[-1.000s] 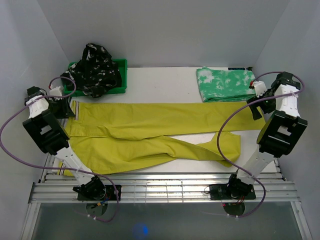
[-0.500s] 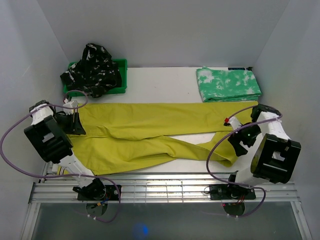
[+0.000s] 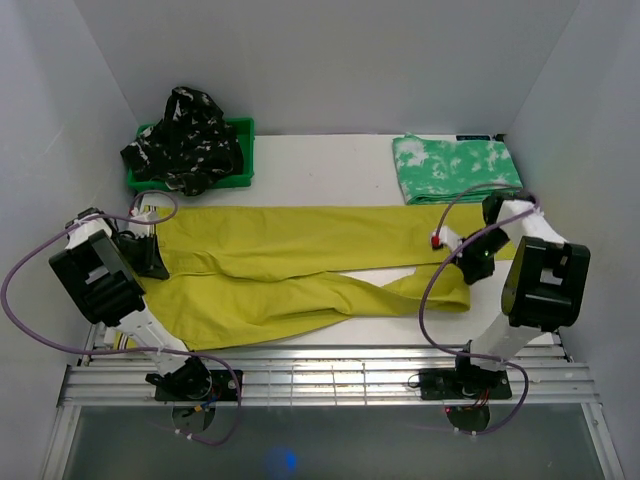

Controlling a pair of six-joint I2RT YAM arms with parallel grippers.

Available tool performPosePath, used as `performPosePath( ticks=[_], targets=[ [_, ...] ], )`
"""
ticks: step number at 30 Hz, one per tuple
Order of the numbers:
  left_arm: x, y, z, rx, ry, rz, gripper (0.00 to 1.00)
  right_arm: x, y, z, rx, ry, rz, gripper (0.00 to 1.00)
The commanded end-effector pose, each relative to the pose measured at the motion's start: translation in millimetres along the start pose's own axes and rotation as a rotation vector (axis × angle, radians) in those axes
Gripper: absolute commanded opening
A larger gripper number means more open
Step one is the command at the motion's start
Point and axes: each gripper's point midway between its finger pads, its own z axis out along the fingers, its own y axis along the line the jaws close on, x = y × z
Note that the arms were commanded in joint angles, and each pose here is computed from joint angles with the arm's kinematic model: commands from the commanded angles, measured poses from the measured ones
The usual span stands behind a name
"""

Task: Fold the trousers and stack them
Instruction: Flatten the trousers out

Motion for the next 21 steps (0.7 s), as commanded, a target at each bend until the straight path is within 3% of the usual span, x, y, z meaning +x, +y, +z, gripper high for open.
performPosePath(
  ticks=[1, 4, 9, 13, 15, 21],
  targets=[
    [-5, 24, 3, -0.093, -0.003, -0.019, 0.29, -57, -42, -68, -0.015, -0.271, 0.253, 0.08],
    [-8, 36, 7, -0.126, 0.003, -0.039, 0.20, -77, -74, -103, 0.098, -0.349, 0.236, 0.08],
    [-16, 40, 9, -0.136, -0.022, -0.061, 0.14, -106, -97, -110, 0.082, -0.421, 0.287, 0.08],
    [-13, 45, 11, -0.153, -0.013, -0.071, 0.11, -126, -129, -102, 0.014, -0.480, 0.431, 0.08],
    [-11, 47, 14, -0.160, -0.006, -0.089, 0.10, -130, -156, -76, -0.054, -0.456, 0.543, 0.08],
    [-14, 50, 16, -0.166, -0.011, -0.121, 0.08, -149, -207, -58, -0.018, -0.418, 0.621, 0.08]
  ],
)
